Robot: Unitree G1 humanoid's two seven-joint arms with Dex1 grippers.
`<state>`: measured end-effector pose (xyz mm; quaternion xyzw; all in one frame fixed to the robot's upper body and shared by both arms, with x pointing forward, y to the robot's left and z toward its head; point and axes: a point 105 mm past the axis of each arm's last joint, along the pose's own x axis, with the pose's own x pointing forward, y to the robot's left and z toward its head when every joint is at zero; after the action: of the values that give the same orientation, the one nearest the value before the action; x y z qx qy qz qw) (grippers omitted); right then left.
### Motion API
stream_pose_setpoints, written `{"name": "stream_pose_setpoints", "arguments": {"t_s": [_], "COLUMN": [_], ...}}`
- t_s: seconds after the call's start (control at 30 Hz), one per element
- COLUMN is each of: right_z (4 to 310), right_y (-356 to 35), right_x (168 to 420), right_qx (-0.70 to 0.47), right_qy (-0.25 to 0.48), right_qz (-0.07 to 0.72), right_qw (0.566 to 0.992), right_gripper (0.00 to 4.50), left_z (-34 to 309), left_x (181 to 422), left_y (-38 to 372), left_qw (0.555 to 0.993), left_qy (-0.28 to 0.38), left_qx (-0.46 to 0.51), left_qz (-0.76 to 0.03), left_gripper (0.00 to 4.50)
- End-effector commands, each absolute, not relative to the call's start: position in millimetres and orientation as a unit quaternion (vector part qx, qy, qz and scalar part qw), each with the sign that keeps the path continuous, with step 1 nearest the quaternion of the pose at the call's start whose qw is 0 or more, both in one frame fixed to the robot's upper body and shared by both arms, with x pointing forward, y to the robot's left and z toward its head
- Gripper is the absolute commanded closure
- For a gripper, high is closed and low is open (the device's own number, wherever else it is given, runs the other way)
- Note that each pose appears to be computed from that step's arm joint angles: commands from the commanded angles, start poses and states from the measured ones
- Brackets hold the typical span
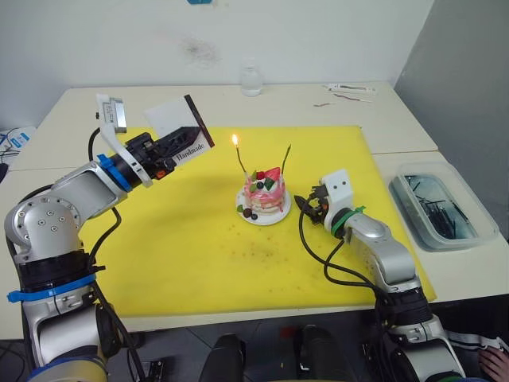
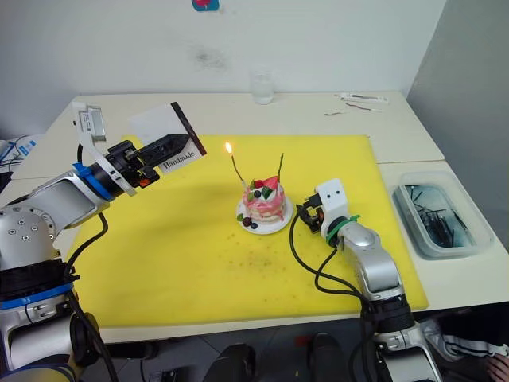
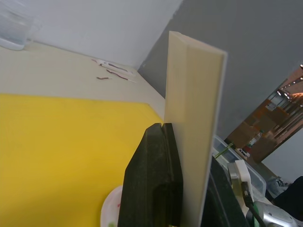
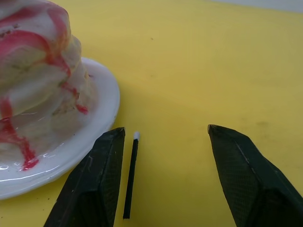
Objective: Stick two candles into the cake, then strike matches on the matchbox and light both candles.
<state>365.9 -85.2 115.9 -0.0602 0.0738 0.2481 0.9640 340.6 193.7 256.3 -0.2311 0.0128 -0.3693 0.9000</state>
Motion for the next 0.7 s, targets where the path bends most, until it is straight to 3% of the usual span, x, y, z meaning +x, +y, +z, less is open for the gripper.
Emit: {"name": "stream_pose_setpoints", "arguments": {"t_s": [0.03, 0.43, 0.53, 0.7], "right_z": [126, 112, 111, 111], "right_y": [-82, -77, -82, -84], "right_x": [368, 364, 367, 365], "right_qx": [-0.06, -0.062, -0.061, -0.062], "right_qy": [0.056, 0.091, 0.093, 0.092], "right_qz": [0.246, 0.237, 0.224, 0.229], "right_qw": [0.966, 0.965, 0.968, 0.967], "right_gripper": [1.59, 1.59, 2.22, 3.97], "left_z": [268, 262, 263, 264], "left_x": [338, 337, 337, 337], "left_y": [202, 204, 204, 201], "left_qw": [0.902, 0.903, 0.903, 0.903], "left_qy": [-0.012, -0.012, -0.013, -0.013], "left_qx": [-0.223, -0.221, -0.22, -0.22], "left_qz": [-0.369, -0.368, -0.368, -0.368], "left_gripper": [4.5, 4.5, 4.5, 4.5]}}
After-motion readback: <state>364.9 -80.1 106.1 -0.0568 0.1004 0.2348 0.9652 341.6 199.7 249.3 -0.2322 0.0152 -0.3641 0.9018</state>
